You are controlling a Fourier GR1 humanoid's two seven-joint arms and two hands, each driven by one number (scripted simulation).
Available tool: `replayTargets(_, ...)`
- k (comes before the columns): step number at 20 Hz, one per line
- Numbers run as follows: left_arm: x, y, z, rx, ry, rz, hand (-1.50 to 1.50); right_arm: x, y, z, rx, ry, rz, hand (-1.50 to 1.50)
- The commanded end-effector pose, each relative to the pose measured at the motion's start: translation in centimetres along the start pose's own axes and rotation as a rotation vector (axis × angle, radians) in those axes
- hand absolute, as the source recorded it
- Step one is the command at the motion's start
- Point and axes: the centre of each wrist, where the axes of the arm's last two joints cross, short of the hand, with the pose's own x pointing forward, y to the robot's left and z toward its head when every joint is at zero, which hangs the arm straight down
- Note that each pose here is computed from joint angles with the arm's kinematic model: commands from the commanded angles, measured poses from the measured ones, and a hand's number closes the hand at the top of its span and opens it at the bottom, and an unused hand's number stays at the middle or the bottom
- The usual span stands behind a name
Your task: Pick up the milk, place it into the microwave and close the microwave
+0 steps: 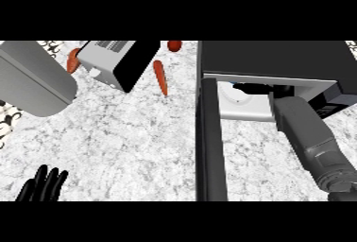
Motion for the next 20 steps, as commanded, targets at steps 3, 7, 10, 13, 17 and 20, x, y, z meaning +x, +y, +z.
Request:
replayTargets(3, 1.5, 0.0, 0.9, 0.004, 0.014, 0.009, -1.5, -3.1, -4.3, 1.3, -0.022, 0.004, -0.081, -1.5)
replayTargets(7, 0.5, -1.0, -0.2, -0.005, 0.011, 0.028, -1.5, -3.3, -3.1, 2.3, 0.038, 0.028, -0.166, -1.5)
replayTargets(10, 0.4, -0.8, 0.4, -0.01, -0.01, 0.021, -1.5, -4.7, -2.2, 4.7, 0.086, 0.038, -0.231, -1.5)
replayTargets(13, -0.4, -0.9, 0.6, -0.006, 0.009, 0.023, -1.5, -6.0, -2.5, 6.5, 0.09, 0.066, -0.224, -1.5)
replayTargets(17, -0.4, -1.0, 0.2, 0.004, -0.006, 0.013, -1.5, -6.5, -0.3, 8.6, 0.138, 0.15, -0.236, -1.5)
replayTargets(20, -0.9, -1.7, 0.6, 0.016, 0.016, 0.025, -1.5, -7.7, -0.4, 11.0, 0.16, 0.154, -0.266, -1.5)
